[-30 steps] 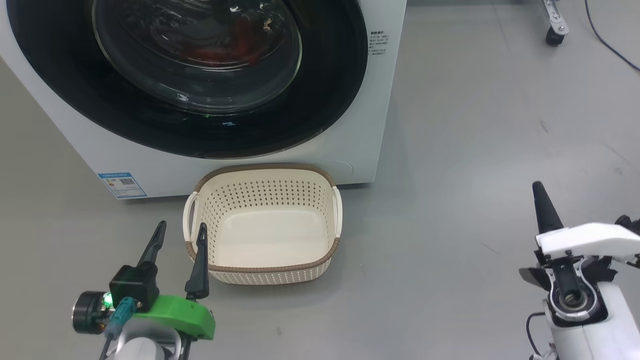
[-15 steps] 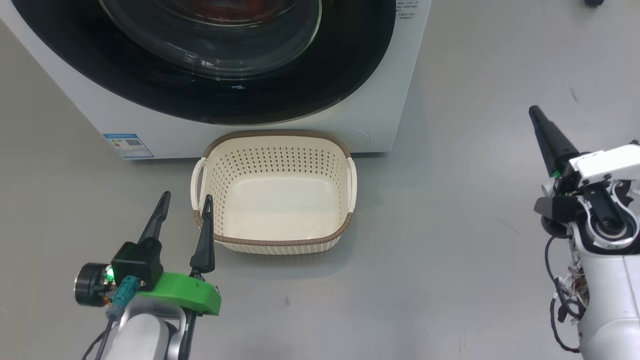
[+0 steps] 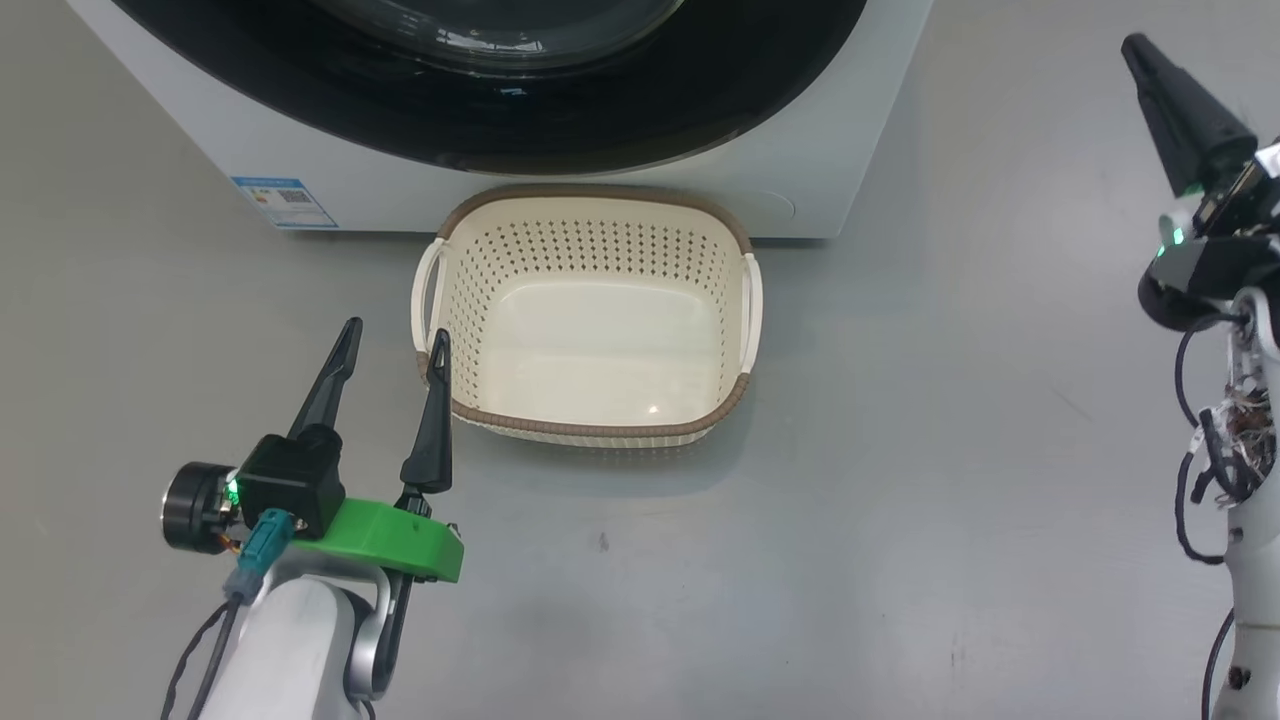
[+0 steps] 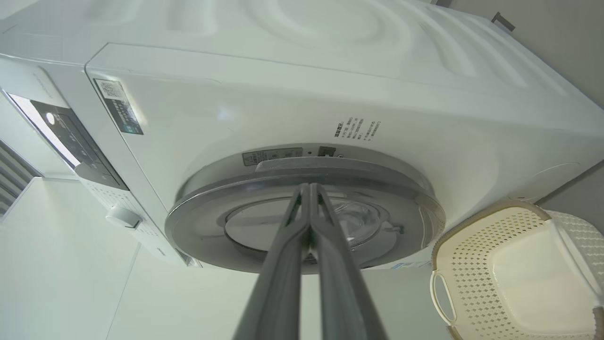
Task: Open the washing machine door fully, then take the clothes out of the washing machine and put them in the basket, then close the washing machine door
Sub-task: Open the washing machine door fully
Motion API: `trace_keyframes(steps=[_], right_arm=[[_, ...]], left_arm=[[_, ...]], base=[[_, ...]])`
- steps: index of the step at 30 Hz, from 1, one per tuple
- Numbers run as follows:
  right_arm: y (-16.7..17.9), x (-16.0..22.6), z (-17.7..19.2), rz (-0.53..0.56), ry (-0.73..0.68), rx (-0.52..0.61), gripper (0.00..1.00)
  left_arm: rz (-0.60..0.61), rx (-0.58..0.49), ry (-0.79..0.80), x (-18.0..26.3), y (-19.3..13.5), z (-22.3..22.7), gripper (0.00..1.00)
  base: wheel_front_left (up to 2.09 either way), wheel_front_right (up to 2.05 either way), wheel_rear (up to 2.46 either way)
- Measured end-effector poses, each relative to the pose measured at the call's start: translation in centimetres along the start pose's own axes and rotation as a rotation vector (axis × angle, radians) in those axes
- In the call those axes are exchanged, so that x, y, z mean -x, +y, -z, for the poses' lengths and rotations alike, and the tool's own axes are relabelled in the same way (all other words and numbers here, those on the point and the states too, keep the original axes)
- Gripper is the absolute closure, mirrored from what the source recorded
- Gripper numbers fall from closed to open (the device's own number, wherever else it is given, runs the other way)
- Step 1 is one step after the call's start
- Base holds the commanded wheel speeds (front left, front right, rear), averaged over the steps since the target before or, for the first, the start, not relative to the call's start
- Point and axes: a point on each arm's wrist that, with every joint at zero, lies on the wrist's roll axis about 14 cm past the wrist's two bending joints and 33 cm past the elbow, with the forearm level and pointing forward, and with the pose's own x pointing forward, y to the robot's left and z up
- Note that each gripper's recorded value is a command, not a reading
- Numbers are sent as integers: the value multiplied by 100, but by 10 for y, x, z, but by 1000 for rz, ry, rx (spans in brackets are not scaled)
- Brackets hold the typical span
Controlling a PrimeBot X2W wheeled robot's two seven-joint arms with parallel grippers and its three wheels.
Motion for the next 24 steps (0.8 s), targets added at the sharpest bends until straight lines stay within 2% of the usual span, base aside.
trace_keyframes(steps=[10,24], right_arm=[[19,-47,0,-55,112,-4,100],[17,-102,22,-63,269,22,100]], left_arm=[[-7,-10,11,-10,7,7,0],[-36,-26,50,-20,21,24,0]], base=[[0,0,0],[0,0,0]])
